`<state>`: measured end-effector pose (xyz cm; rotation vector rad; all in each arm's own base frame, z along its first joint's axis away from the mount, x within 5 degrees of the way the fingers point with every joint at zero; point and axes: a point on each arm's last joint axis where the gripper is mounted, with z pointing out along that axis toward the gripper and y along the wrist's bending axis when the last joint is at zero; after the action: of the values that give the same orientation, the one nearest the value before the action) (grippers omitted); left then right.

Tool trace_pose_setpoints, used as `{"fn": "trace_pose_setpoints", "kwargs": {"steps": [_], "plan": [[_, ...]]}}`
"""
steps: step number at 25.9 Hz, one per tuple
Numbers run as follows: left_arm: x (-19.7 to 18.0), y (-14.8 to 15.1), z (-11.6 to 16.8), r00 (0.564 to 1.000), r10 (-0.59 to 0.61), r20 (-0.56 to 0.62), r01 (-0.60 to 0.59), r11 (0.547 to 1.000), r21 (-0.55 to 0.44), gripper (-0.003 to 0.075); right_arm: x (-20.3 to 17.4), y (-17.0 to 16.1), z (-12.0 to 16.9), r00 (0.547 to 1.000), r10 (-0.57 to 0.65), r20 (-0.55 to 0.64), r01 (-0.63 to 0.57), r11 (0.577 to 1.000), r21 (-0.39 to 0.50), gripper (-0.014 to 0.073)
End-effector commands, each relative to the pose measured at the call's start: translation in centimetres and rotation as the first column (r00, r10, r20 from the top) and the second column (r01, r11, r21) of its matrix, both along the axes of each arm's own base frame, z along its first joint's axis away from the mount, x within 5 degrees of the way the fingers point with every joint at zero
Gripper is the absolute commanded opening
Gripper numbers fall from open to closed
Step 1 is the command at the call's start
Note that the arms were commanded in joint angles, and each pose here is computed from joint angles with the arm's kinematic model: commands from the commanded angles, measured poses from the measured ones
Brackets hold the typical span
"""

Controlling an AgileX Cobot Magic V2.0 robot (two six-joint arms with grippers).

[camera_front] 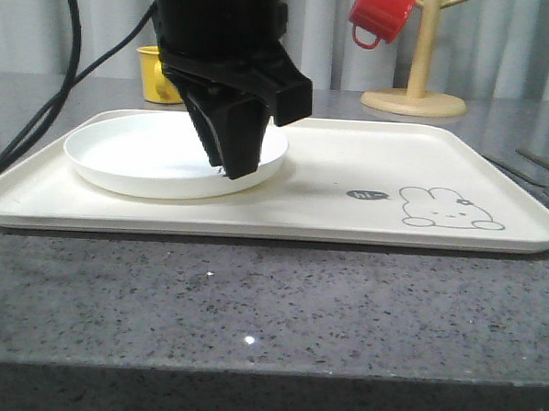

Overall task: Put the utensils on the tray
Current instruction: 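Lift the plate and lower it onto the tray's near-left area, then release the plate and withdraw the left gripper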

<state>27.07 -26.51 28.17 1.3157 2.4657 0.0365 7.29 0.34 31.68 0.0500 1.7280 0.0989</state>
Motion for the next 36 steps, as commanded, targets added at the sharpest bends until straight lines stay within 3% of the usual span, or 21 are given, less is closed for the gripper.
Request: {"fn": "trace_pose_setpoints", "kwargs": {"steps": [1,7,13,16,22,25,30,36], "plan": [[-0.4,0.0,3.2,0.997,0.006,0.071,0.0,0.996,-0.084,0.0267,0.1,-0.1,1.8,0.995,-0.013,0.097,0.014,1.0,-0.009,0.0533],[-0.2,2.9,7.8,0.98,0.114,0.164,-0.076,0.972,-0.221,0.0248,0.1,-0.1,1.8,0.995,-0.013,0.097,0.014,1.0,-0.009,0.0533],[1.0,10.6,11.4,0.924,0.333,0.185,-0.276,0.92,-0.278,0.0062,0.1,-0.1,1.8,0.995,-0.013,0.097,0.014,1.0,-0.009,0.0533],[1.1,14.6,11.7,0.882,0.442,0.166,-0.382,0.875,-0.298,-0.0018,0.1,-0.1,1.8,0.995,-0.013,0.097,0.014,1.0,-0.009,0.0533],[-0.8,21.2,10.1,0.773,0.616,0.149,-0.54,0.763,-0.354,-0.0019,0.1,-0.1,1.8,0.995,-0.013,0.097,0.014,1.0,-0.009,0.0533],[-2.7,22.4,8.9,0.74,0.651,0.169,-0.542,0.726,-0.424,-0.0019,0.1,-0.1,1.8,0.995,-0.013,0.097,0.014,1.0,-0.009,0.0533],[-6.8,22.9,7.1,0.695,0.66,0.284,-0.431,0.699,-0.57,-0.0019,0.1,-0.1,1.8,0.995,-0.013,0.097,0.014,1.0,-0.009,0.0533],[-12.8,24.0,4.1,0.629,0.67,0.394,-0.311,0.681,-0.663,-0.0019,0.1,-0.1,1.8,0.995,-0.013,0.097,0.014,1.0,-0.009,0.0533]]}}
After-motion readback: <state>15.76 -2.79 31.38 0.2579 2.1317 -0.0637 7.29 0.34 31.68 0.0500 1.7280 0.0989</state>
